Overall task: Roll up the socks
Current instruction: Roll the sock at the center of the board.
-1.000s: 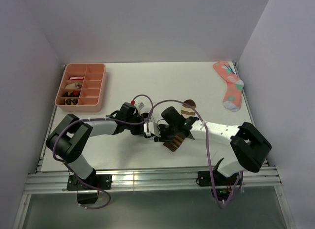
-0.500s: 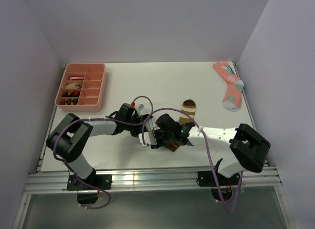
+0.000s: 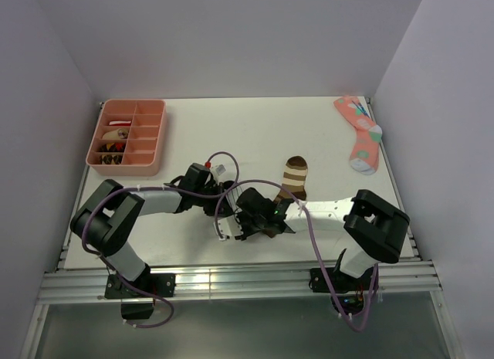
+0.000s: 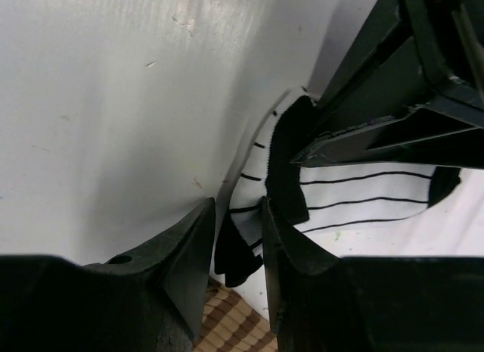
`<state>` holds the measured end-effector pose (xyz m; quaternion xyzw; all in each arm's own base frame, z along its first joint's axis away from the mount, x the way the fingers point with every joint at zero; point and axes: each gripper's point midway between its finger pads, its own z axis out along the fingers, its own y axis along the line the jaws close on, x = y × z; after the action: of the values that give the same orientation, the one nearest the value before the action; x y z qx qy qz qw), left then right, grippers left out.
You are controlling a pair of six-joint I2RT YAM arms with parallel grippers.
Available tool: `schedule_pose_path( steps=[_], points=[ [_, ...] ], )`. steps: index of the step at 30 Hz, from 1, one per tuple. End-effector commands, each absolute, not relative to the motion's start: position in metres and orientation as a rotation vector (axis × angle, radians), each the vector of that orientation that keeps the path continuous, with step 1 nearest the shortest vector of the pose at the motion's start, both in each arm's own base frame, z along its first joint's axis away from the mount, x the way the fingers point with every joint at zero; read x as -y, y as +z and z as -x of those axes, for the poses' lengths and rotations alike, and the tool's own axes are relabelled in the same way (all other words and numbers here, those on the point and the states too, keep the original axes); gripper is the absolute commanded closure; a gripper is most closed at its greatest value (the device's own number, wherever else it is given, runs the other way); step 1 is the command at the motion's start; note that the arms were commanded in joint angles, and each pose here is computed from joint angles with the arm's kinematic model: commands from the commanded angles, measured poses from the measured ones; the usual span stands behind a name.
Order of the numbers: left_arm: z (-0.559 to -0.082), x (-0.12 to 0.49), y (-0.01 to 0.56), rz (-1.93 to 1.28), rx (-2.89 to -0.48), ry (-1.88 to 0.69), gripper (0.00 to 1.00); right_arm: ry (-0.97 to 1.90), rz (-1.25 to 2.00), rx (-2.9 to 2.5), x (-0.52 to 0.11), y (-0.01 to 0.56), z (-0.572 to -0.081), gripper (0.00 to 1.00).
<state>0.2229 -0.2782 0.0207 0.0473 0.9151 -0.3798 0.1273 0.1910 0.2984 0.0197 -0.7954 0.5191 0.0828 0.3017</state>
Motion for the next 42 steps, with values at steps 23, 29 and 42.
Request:
schedule_pose_path(
  steps=[23, 29, 42],
  points=[
    [-0.203, 0.260, 0.010, -0.088, -2.717, -1.053, 0.98, 0.245, 2.066, -1.390, -0.313, 0.035, -0.198, 0.92],
    [-0.215, 0.262, 0.040, 0.048, -2.553, -1.116, 0.84, 0.398, 2.131, -1.531, -0.305, 0.041, -0.181, 0.94],
    [-0.241, 0.243, 0.075, 0.211, -2.286, -0.997, 0.76, 0.662, 2.265, -1.784, -0.290, 0.024, -0.152, 0.94]
  ],
)
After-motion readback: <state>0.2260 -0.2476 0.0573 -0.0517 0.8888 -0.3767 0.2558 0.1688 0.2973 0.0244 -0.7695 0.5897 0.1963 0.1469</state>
